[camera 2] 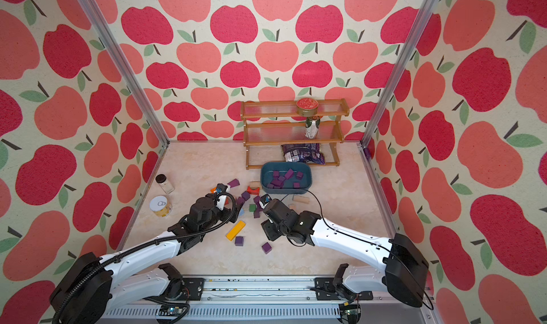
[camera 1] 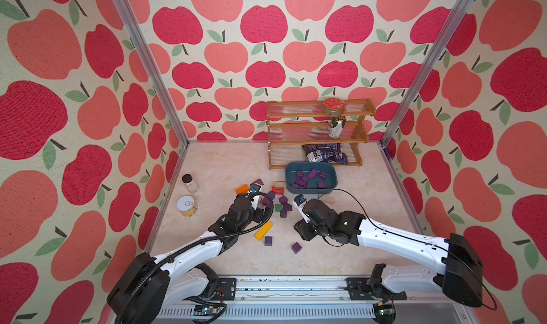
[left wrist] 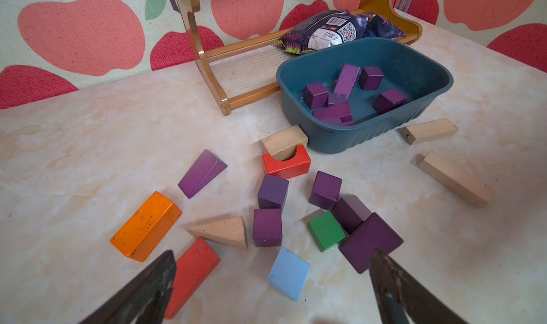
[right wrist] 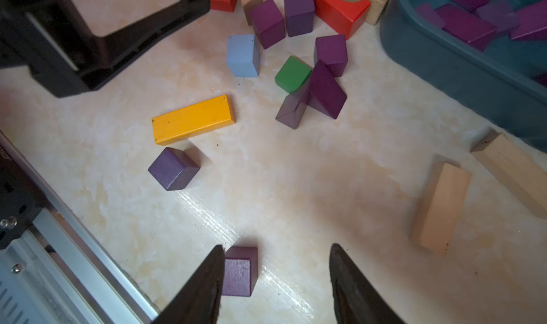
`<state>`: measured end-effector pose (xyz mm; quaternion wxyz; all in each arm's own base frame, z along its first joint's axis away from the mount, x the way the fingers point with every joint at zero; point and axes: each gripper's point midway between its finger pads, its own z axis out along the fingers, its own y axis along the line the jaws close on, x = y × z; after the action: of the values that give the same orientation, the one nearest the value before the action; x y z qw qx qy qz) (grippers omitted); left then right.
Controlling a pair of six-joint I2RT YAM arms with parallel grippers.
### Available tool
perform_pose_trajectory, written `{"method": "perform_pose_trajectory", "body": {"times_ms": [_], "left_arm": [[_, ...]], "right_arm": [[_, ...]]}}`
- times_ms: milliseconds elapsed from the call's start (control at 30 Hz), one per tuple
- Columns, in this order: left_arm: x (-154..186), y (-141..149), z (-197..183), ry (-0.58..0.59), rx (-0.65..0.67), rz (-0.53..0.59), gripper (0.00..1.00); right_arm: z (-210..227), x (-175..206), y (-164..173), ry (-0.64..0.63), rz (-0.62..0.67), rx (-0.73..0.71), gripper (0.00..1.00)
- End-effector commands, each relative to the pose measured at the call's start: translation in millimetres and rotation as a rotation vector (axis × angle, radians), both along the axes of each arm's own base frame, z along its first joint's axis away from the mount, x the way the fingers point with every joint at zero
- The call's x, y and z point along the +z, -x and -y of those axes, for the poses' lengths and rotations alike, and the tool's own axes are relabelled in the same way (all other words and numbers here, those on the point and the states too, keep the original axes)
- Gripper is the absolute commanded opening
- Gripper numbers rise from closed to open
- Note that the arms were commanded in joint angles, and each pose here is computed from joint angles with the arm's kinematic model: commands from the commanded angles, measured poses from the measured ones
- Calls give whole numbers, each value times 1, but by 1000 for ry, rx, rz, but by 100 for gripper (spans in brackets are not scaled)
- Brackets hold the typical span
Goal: Pick purple bricks into the storage bin
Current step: Pick up the building block from the center of the board.
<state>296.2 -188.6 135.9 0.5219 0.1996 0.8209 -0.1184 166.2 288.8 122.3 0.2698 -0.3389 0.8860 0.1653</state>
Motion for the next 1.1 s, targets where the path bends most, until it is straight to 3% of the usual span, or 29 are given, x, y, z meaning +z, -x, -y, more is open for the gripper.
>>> {"method": "perform_pose_trajectory", "body": {"times_ms": [0,333,1067], "left_arm": [[10,-8,-3,19,39,13,99],[10,-7,-3,22,40,10,99],[8,-9,-6,19,58,7,99]], "right_arm": [[2,-1,10,1,-8,-5,59],[8,-29,25,81,-52,-11,59],[5,-49,43,152,-80,17,59]]}}
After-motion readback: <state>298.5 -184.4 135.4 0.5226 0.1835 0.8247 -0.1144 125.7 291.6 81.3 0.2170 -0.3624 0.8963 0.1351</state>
